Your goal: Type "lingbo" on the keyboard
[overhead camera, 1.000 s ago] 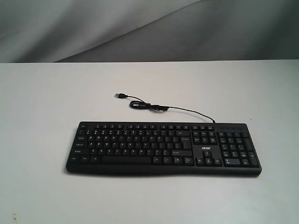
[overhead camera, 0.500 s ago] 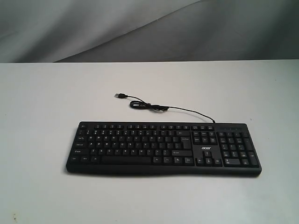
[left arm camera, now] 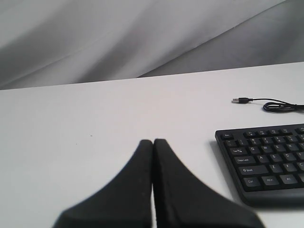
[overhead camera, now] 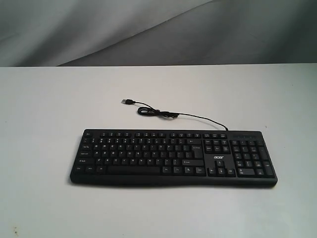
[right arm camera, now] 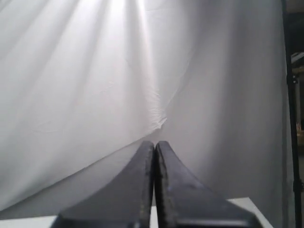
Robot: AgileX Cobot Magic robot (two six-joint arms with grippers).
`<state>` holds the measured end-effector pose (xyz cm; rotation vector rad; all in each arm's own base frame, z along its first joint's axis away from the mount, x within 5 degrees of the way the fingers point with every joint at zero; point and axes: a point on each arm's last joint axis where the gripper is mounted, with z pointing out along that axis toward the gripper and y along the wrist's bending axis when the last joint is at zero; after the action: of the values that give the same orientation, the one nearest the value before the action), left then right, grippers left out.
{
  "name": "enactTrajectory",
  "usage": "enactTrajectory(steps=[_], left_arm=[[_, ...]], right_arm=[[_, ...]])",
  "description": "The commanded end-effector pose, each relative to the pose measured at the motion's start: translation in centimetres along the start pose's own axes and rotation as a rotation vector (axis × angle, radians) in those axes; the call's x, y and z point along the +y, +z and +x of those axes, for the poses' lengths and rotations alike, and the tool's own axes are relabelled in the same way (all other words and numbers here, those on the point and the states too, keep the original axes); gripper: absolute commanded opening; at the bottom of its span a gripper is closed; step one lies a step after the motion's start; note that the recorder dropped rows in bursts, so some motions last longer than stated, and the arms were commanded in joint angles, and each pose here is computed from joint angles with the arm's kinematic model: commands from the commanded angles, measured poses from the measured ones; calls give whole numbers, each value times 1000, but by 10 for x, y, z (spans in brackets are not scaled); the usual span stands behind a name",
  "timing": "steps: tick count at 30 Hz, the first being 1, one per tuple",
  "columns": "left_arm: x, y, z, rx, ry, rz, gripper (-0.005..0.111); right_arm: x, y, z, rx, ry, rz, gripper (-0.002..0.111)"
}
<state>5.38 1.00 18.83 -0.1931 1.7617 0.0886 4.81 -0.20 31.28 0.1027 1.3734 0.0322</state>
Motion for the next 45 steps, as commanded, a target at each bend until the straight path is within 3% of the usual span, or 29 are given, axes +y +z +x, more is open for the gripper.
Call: enactTrajectory(steps=[1,6,9,13,18,24,29,33,45], left_arm=[[0,0,1,-3,-12,1,1],[0,0,1,-3,-12,1,1],[0,0,1,-3,-12,1,1],[0,0,1,-3,-12,1,1],[0,0,1,-3,-12,1,1],[0,0,1,-3,-12,1,1],[0,0,1,-3,-12,1,1],[0,0,1,-3,-12,1,1],[0,0,1,-3,-12,1,1]], right_arm=[[4,28,-20,210,-14,-5,0],[17,74,-7,608,31,-137,0],[29,91,26,920,102,-299,0],[30,113,68,1203,210,-334,0],[25,139,104,1289,286,-261,0],[30,162,126,1259,575,-191,0],[48,173,138,1280,497,-383,0],[85,185,138,1279,392,-509,0],[196,229,167,1368,58,-621,0]])
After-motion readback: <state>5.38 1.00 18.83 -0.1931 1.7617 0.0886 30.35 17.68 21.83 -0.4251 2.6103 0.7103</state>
